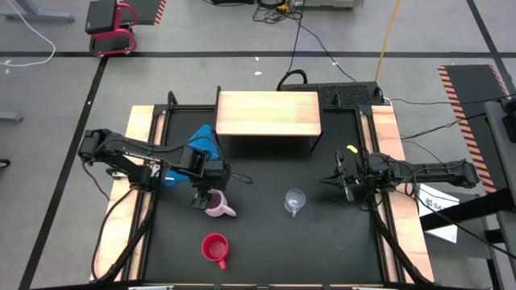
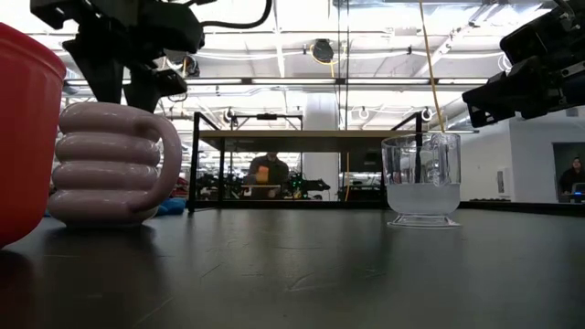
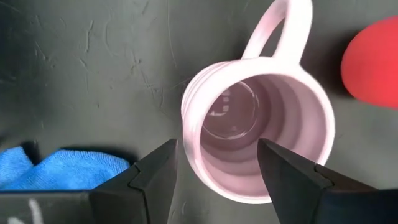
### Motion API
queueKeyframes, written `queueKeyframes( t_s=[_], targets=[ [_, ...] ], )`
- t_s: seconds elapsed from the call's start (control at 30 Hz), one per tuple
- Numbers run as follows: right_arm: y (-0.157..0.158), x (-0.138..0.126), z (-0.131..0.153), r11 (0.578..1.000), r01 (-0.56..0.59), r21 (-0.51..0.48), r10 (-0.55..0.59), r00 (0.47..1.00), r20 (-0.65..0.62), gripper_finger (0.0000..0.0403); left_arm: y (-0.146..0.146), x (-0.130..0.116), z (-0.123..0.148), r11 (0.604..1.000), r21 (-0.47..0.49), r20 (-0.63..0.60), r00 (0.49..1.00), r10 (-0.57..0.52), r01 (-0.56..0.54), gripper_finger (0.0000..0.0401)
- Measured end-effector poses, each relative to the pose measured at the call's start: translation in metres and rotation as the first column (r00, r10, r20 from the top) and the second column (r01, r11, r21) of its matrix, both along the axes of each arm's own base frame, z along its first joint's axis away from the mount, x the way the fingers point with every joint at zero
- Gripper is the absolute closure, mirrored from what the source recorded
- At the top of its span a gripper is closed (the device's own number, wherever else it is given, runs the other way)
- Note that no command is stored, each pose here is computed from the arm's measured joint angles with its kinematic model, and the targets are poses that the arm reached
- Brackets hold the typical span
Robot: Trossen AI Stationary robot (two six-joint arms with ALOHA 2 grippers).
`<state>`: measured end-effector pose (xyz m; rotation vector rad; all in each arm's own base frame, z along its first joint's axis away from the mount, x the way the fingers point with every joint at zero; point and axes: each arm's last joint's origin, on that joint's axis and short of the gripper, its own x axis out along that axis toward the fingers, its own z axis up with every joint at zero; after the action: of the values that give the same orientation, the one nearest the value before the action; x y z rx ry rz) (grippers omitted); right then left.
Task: Stack small to large cups/mugs on shelf
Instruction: Put the purple mug on the shelf
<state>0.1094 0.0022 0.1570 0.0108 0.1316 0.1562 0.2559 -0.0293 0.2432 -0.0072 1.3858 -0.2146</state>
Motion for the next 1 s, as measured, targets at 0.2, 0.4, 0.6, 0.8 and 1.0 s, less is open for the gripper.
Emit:
queueKeyframes(
  t_s=[0.2, 0.4, 0.6, 0.8, 1.0],
  targets=[
    [0.0, 0.0, 0.0, 1.0, 0.0, 0.0, 0.0, 1.0, 0.0, 0.0403, -0.0001, 0.0008, 0.0, 1.0, 0.0, 0.008, 1.0, 0.001, -0.001, 0.0178],
    [0.0, 0.0, 0.0, 1.0, 0.0, 0.0, 0.0, 1.0, 0.0, 0.0403, 0.0, 0.0025, 0.0003, 1.0, 0.006, 0.027, 1.0, 0.002, -0.002, 0.0178],
    [0.0, 0.0, 0.0, 1.0, 0.0, 0.0, 0.0, 1.0, 0.0, 0.0403, 0.0001, 0.0043, 0.0007, 1.0, 0.005, 0.046, 0.999, -0.002, 0.001, 0.0178],
    [0.0, 0.0, 0.0, 1.0, 0.0, 0.0, 0.0, 1.0, 0.0, 0.0403, 0.0033, 0.0046, 0.0007, 1.0, 0.005, 0.046, 0.999, 0.011, -0.011, 0.0178],
    [0.0, 0.0, 0.0, 1.0, 0.0, 0.0, 0.0, 1.0, 0.0, 0.0403, 0.0052, 0.0049, 0.0008, 1.0, 0.004, 0.047, 0.999, 0.02, -0.02, 0.0184]
  ],
)
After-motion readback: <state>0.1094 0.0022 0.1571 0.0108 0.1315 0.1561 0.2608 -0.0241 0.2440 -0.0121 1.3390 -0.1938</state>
